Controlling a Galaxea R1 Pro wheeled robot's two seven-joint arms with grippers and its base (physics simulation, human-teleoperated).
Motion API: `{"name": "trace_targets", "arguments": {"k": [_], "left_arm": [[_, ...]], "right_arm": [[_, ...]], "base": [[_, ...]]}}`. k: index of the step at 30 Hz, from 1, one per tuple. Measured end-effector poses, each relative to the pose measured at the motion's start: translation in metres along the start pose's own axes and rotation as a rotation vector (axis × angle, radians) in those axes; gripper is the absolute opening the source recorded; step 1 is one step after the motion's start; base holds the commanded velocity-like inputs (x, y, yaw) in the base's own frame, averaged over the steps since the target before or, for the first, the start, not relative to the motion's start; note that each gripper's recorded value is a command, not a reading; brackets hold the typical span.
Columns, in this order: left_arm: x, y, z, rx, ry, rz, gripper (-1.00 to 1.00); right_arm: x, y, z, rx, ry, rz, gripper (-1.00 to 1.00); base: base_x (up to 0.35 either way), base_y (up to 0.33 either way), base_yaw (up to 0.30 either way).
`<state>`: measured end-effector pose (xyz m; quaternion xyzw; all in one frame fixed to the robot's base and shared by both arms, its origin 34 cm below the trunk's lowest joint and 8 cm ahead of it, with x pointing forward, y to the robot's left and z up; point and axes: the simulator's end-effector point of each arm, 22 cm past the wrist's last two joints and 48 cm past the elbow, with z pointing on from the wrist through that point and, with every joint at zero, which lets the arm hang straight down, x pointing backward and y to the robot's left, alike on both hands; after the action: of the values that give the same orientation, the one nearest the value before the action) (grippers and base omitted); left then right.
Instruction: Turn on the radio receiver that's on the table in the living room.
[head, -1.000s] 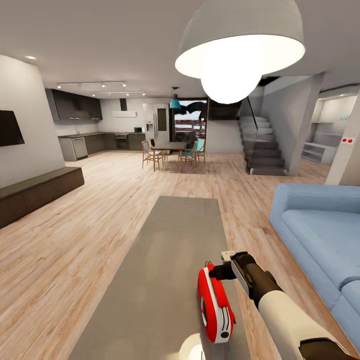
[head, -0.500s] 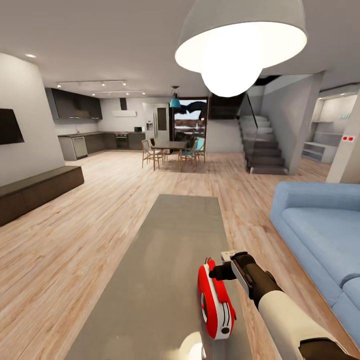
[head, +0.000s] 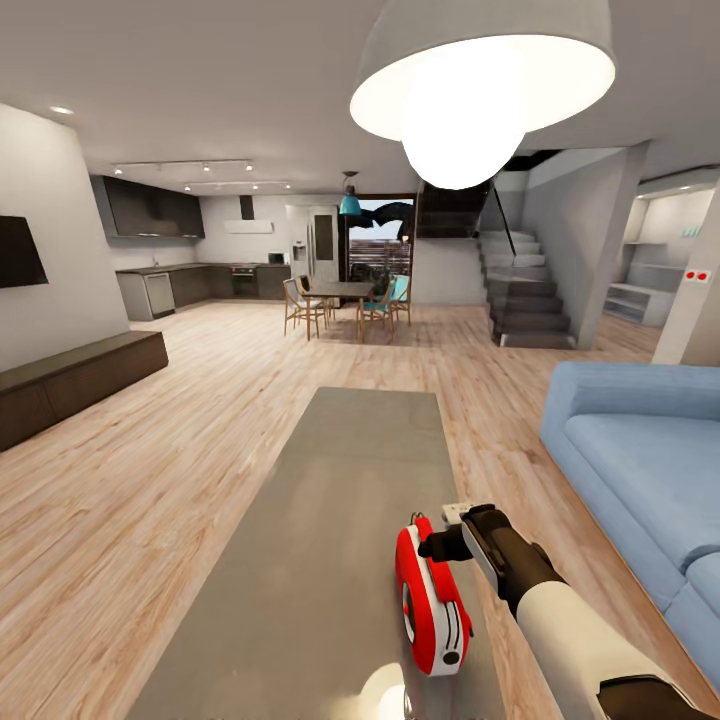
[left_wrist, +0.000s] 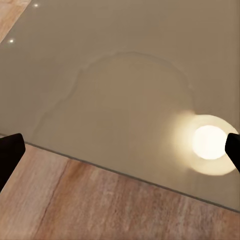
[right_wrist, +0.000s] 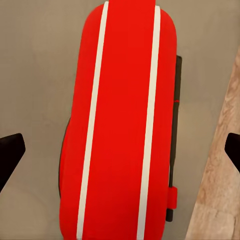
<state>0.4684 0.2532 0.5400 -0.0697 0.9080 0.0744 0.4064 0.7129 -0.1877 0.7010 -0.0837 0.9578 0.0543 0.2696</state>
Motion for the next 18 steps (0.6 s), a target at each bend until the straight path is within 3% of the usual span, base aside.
{"name": "trace_targets", "arguments": {"k": [18], "left_arm": [[0.026,-0.002,0.019,0.000,0.000,0.000,1.00]], "right_arm": [[0.023,-0.002,0.027,0.004,0.009,-0.005,1.00]], "base": [[0.000,0.000,0.000]]}}
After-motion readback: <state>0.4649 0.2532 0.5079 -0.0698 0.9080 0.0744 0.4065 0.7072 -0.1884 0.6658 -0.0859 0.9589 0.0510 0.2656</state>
